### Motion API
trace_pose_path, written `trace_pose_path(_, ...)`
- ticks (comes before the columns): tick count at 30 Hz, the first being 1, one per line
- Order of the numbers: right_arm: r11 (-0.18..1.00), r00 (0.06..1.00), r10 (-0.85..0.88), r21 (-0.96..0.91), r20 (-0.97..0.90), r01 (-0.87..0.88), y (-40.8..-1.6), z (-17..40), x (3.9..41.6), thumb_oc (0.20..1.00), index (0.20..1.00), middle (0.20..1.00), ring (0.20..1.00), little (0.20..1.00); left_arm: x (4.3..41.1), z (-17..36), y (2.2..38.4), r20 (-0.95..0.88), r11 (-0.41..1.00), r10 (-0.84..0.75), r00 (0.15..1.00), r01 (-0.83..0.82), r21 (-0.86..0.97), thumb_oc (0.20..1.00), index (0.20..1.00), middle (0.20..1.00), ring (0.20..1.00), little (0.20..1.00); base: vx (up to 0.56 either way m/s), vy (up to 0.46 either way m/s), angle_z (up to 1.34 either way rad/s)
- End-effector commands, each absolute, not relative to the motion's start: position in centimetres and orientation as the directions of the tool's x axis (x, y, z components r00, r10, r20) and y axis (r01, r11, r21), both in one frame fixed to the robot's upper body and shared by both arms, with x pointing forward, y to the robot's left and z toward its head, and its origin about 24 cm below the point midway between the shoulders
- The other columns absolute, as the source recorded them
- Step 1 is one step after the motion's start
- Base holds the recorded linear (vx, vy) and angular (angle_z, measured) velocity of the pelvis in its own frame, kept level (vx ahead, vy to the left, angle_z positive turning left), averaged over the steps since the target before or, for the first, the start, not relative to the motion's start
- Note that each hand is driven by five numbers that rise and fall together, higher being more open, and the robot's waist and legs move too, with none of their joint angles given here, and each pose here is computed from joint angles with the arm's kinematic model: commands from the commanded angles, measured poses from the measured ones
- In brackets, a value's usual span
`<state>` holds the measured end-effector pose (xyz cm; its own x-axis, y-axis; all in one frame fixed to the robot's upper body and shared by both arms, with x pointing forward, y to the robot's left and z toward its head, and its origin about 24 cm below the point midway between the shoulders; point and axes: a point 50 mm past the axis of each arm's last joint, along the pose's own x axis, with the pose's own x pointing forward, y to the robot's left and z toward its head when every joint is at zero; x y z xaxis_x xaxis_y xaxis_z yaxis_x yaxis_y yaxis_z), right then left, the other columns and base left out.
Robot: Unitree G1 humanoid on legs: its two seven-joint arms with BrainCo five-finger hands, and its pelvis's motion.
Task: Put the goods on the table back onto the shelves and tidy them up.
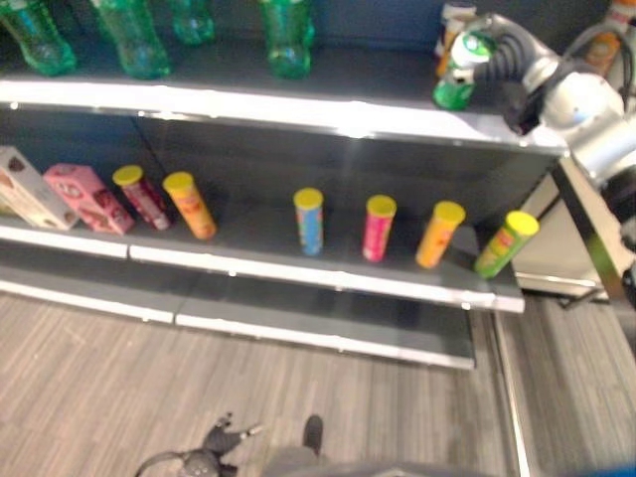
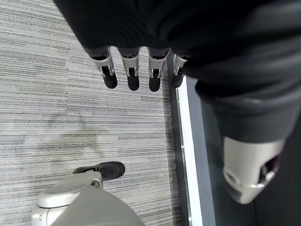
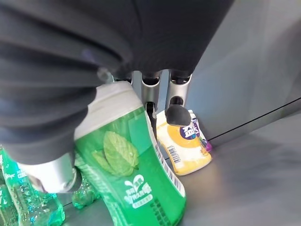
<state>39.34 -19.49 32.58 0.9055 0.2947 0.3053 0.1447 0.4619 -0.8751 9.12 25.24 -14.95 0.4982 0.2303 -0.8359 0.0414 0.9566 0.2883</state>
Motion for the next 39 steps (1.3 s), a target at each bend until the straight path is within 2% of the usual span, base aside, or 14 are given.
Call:
trace_pose_path(1, 0.430, 0.898, 0.299, -0.886, 0.323, 0.176, -19.7, 33.6, 39.0, 0.200, 0.200, 0.200, 0.200, 0.200, 11.1, -14.2, 26.2, -0.804, 0.941, 0.256, 0.537, 0.051, 0.333, 1.000, 1.000, 1.000, 1.000, 1.000, 0.00, 0.000, 0.00)
trace_pose_path(13, 0.397, 0.906, 0.292, -0.900, 0.308, 0.178, -20.0, 33.5, 39.1, 0.200, 0.200, 0.200, 0.200, 0.200, 11.0, -14.3, 26.2, -0.807, 0.942, 0.259, 0.532, 0.045, 0.332, 1.000, 1.000, 1.000, 1.000, 1.000, 0.00, 0.001, 0.00)
trace_pose_path(14, 0.397, 0.906, 0.292, -0.900, 0.308, 0.178, -20.0, 33.5, 39.1, 0.219, 0.219, 0.219, 0.219, 0.219, 11.0, -14.3, 26.2, -0.807, 0.942, 0.259, 0.531, 0.045, 0.332, 1.000, 1.000, 1.000, 1.000, 1.000, 0.00, 0.000, 0.00)
trace_pose_path(15, 0.392, 0.905, 0.284, -0.900, 0.317, 0.192, -20.1, 33.6, 39.1, 1.000, 1.000, 1.000, 1.000, 1.000, 11.0, -14.3, 26.2, -0.807, 0.941, 0.259, 0.531, 0.050, 0.334, 1.000, 1.000, 1.000, 1.000, 1.000, 0.00, 0.000, 0.00)
trace_pose_path(28, 0.351, 0.913, 0.219, -0.901, 0.345, 0.256, -20.8, 33.8, 39.4, 1.000, 1.000, 1.000, 1.000, 1.000, 11.2, -14.3, 26.2, -0.802, 0.941, 0.273, 0.531, 0.027, 0.338, 1.000, 1.000, 1.000, 1.000, 1.000, 0.00, 0.000, 0.00)
trace_pose_path(34, 0.364, 0.887, 0.186, -0.868, 0.423, 0.338, -21.4, 35.2, 39.0, 1.000, 1.000, 1.000, 1.000, 1.000, 11.2, -14.3, 26.1, -0.801, 0.942, 0.277, 0.531, 0.015, 0.336, 1.000, 1.000, 1.000, 1.000, 1.000, 0.00, 0.000, 0.00)
trace_pose_path(38, 0.383, 0.747, 0.262, -0.776, 0.611, 0.501, -21.1, 38.7, 35.4, 1.000, 1.000, 1.000, 1.000, 1.000, 11.0, -14.3, 26.1, -0.795, 0.941, 0.302, 0.526, -0.029, 0.338, 1.000, 1.000, 1.000, 1.000, 1.000, 0.00, 0.066, -0.05)
trace_pose_path(39, 0.429, 0.631, 0.356, -0.721, 0.689, 0.545, -20.2, 39.4, 32.3, 1.000, 1.000, 1.000, 1.000, 1.000, 10.5, -14.5, 25.8, -0.801, 0.943, 0.310, 0.512, -0.056, 0.329, 1.000, 1.000, 1.000, 1.000, 1.000, 0.01, 0.061, -0.07)
